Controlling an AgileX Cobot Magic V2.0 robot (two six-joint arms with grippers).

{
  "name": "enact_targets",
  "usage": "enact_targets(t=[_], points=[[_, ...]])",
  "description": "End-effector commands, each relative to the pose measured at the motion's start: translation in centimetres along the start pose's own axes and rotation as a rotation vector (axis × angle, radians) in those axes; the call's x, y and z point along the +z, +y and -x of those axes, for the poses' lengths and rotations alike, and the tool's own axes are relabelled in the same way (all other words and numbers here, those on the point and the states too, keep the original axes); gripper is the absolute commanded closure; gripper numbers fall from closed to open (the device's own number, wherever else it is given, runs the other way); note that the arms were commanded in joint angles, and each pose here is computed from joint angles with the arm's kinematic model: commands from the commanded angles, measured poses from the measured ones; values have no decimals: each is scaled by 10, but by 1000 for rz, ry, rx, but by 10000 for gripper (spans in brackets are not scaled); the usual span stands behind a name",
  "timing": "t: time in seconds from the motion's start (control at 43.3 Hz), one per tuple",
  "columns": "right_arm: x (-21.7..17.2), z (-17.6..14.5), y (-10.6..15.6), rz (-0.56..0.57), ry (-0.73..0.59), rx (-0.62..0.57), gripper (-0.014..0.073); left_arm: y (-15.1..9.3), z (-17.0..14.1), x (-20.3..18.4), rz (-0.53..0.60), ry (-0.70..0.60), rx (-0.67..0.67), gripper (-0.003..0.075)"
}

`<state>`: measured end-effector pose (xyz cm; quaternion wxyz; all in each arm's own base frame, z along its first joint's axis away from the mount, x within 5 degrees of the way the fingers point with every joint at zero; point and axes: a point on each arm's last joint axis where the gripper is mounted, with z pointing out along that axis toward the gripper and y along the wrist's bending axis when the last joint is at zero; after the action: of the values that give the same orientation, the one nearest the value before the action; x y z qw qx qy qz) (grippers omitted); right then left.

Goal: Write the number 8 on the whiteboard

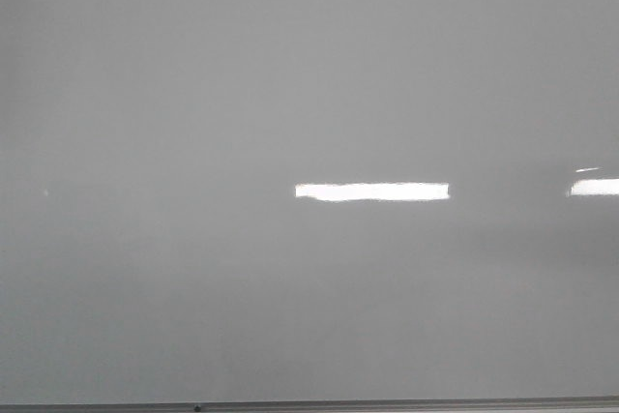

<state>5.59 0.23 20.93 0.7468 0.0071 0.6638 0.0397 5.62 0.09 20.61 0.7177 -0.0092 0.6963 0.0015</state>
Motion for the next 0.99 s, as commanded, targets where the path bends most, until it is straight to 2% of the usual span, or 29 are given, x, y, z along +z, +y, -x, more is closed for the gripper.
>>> enact_targets(t=[0.0, 0.969], points=[[-2, 10, 0, 5, -104, 1, 701, -1, 4, -1, -9, -81, -11, 741], [-2, 11, 0, 5, -113, 1, 701, -1, 6, -1, -10, -109, -11, 741]])
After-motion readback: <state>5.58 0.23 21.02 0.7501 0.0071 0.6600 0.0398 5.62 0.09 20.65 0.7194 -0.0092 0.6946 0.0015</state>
